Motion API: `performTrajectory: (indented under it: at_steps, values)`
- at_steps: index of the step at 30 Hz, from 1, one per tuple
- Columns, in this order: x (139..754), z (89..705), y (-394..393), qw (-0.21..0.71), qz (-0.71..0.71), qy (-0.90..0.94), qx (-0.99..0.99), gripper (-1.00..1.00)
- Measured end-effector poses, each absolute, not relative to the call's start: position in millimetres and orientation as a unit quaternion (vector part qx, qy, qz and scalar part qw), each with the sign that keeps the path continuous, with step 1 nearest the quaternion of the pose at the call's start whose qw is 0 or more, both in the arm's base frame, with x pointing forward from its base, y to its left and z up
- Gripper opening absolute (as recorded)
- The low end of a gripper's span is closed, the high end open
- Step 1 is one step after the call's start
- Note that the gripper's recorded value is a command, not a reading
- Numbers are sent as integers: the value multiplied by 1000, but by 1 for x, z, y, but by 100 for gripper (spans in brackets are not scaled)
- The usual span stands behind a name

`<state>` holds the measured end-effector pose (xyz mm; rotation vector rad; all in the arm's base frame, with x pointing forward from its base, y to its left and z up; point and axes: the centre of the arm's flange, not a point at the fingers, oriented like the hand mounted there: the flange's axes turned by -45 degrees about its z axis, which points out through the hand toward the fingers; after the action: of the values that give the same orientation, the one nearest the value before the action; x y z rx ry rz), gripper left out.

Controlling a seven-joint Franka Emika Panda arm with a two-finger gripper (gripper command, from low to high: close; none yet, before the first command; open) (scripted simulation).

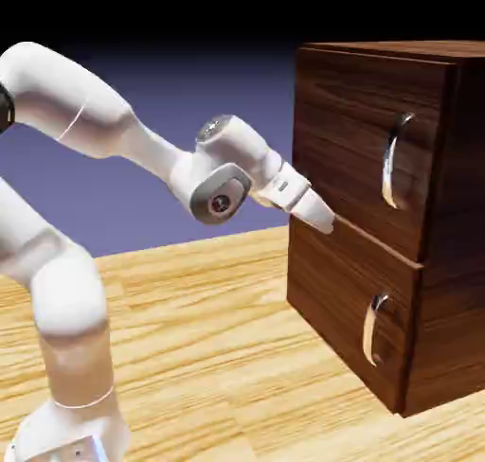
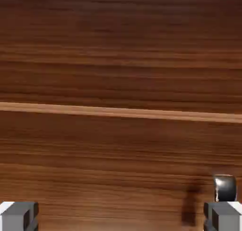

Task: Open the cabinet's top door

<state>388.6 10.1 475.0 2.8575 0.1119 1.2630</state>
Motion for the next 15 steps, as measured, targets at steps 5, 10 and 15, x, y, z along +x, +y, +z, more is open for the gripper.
performTrajectory:
  at_steps: [5, 10, 15]
  values:
    - [385, 504, 17, 11, 434, 51, 900, 0]
    - [378, 529, 21, 14, 464, 62, 884, 0]
    - [370, 550, 20, 17, 493, 68, 867, 0]
